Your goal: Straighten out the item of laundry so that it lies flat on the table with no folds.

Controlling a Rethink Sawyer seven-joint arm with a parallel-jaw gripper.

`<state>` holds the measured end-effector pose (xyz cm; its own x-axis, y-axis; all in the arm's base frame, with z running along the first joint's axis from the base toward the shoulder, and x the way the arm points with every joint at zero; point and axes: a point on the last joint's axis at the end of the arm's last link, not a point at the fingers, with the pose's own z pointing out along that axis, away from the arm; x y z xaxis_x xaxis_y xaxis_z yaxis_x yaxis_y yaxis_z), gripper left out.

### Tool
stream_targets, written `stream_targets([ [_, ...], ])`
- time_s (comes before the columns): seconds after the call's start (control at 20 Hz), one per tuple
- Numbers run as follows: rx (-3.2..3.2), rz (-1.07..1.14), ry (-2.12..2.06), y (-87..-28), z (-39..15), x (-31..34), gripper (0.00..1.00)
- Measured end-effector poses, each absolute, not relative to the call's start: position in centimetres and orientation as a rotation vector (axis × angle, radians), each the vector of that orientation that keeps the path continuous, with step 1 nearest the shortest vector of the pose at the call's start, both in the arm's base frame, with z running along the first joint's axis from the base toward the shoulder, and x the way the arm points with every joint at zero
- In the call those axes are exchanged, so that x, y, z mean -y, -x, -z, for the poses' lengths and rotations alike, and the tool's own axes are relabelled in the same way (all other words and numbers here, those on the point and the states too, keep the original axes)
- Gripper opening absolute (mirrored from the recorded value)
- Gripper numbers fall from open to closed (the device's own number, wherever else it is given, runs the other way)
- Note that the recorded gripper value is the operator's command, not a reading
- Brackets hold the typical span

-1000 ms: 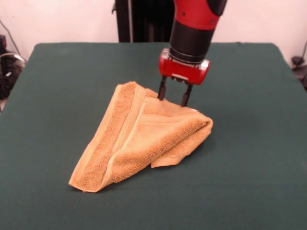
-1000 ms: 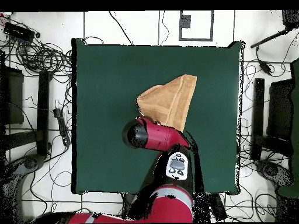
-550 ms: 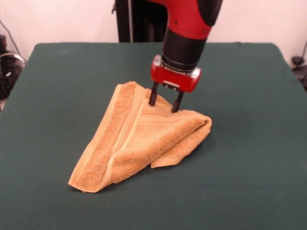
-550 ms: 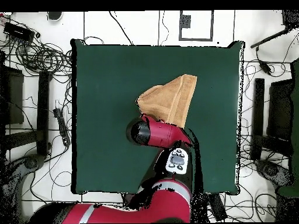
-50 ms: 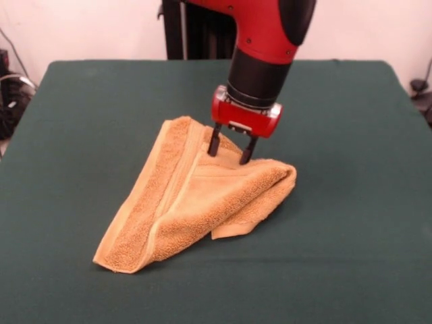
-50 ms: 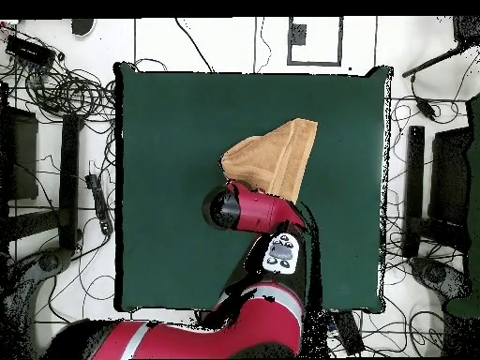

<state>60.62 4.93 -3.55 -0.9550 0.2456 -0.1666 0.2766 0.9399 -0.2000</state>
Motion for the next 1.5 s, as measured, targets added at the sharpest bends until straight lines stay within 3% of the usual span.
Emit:
stream_targets([
  [1.5, -2.922, 0.369, -0.319, -62.6, 3.9, -2.6, 1.0],
])
